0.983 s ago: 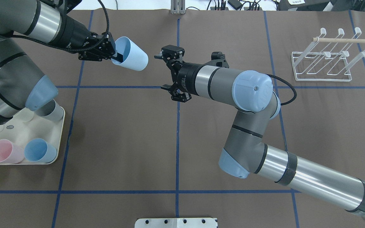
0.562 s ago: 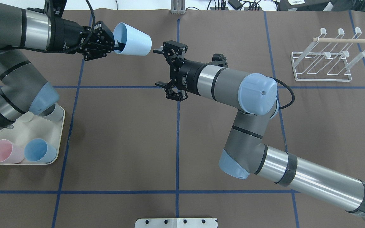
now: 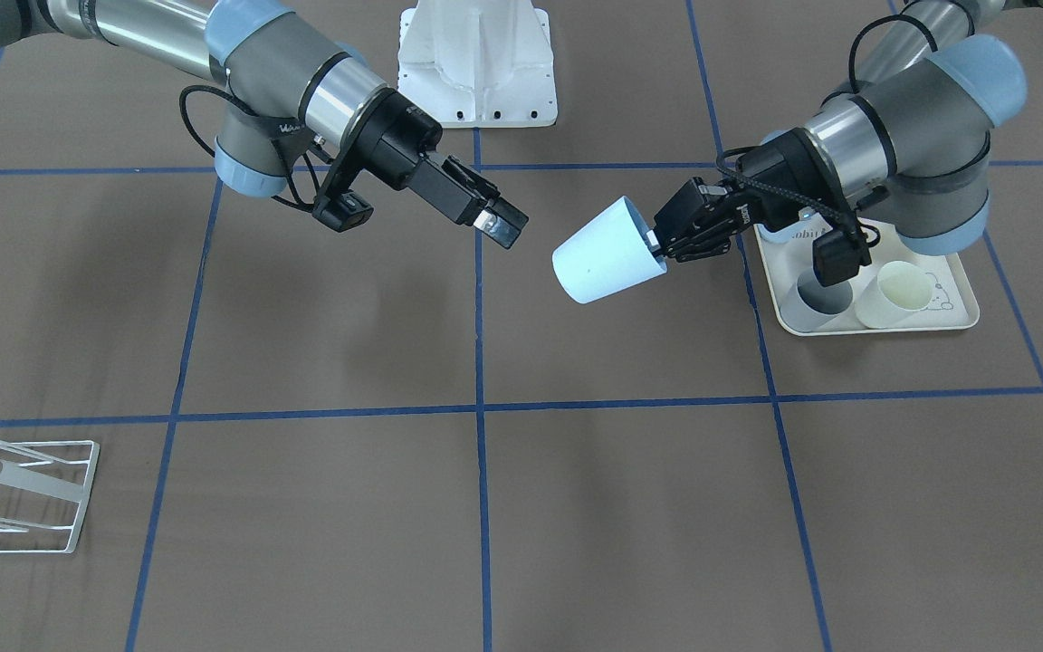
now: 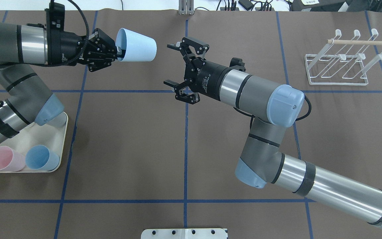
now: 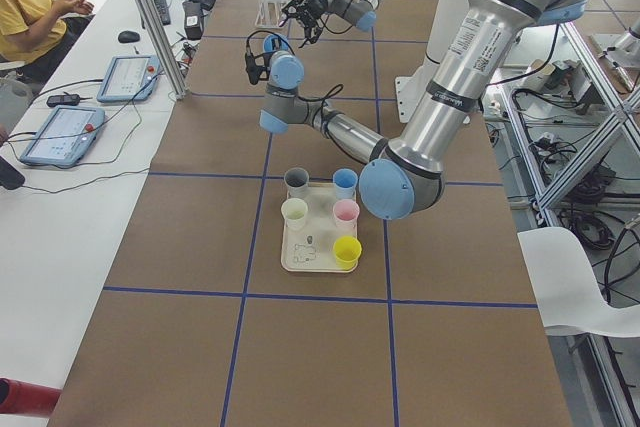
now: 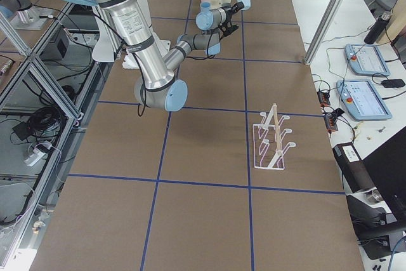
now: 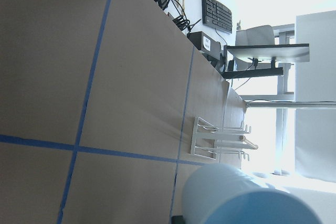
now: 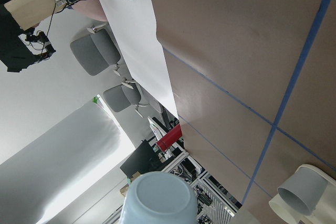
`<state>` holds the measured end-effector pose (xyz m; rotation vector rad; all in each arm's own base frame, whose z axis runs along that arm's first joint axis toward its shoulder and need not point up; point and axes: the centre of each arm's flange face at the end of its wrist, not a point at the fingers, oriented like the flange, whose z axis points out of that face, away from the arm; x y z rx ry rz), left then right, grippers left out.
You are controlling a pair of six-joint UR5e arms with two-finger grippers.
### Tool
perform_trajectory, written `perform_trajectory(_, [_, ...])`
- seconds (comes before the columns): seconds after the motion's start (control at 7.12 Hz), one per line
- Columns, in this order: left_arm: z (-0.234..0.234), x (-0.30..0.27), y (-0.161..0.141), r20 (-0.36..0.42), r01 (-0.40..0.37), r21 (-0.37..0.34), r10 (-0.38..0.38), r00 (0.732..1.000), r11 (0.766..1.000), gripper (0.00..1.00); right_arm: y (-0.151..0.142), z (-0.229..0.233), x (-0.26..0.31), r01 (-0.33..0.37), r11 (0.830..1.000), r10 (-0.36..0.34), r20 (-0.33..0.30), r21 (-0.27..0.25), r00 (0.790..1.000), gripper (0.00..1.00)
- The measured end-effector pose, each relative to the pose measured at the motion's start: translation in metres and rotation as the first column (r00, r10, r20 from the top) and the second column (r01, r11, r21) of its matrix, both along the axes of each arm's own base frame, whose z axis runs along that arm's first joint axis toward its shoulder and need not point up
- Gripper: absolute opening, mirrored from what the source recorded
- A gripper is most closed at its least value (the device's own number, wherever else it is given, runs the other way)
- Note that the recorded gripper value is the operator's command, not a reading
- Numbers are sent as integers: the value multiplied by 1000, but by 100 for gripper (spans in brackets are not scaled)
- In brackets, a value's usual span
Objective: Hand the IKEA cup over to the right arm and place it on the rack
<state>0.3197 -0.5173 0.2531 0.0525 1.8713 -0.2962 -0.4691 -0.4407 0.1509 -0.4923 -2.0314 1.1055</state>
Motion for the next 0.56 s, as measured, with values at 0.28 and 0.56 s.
perform_trajectory(0.28, [-8,12,10,-12,-26,14,27,1000,1000,0,-1,2,-1,-2,1000,2,4,-5,1000,100])
perform_trajectory(0.56, [-14,23,19,-21,-50,27,50,999,998,0,-2,3,0,-4,1000,4,14,-21,1000,100])
